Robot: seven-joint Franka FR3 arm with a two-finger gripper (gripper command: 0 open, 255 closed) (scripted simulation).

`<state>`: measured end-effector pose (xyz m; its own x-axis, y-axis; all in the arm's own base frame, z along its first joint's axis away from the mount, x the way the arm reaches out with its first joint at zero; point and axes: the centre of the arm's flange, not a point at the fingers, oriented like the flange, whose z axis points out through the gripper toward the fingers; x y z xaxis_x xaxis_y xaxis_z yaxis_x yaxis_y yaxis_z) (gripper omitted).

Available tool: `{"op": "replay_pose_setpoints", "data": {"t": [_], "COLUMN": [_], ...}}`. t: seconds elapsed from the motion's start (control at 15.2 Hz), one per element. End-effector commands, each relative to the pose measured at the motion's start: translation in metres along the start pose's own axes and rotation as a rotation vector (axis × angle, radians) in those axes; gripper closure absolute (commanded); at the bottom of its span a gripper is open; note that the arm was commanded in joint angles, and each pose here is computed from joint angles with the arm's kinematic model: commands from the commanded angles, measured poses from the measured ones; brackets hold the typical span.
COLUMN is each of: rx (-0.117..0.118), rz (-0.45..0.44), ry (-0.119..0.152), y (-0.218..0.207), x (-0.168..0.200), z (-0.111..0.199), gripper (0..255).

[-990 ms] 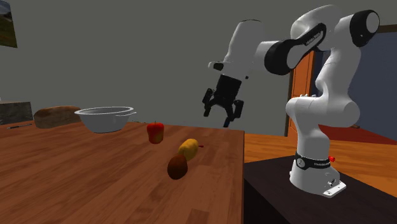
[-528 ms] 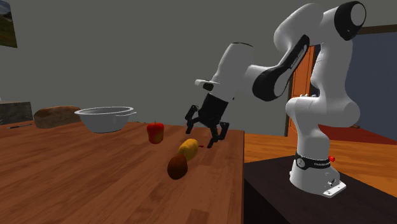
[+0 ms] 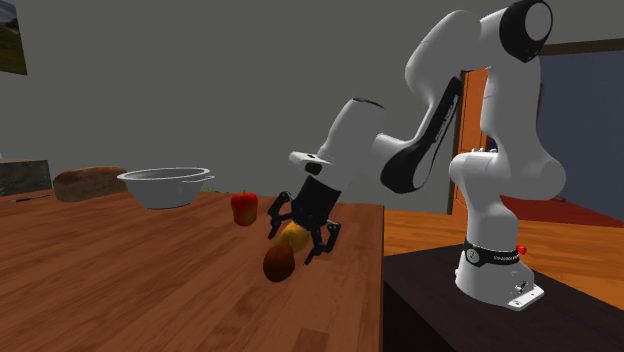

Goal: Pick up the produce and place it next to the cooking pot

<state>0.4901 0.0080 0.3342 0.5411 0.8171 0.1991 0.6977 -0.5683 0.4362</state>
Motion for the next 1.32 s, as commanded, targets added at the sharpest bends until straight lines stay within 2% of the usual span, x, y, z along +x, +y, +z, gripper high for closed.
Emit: {"op": "replay_pose_setpoints", "data": {"t": [0.0, 0.2, 0.73, 0.79, 1.25], "rx": [-0.001, -0.001, -0.001, -0.001, -0.001], "rz": [-0.003, -0.003, -0.003, -0.003, -0.003], "ry": [0.002, 0.002, 0.002, 0.002, 0.002], "y": [0.001, 0.001, 0.001, 0.001, 0.001], "x": [0.001, 0.001, 0.001, 0.001, 0.001], "z": [0.011, 0.030, 0.030, 0.030, 0.030], "gripper": [0, 0, 0, 255, 255]}}
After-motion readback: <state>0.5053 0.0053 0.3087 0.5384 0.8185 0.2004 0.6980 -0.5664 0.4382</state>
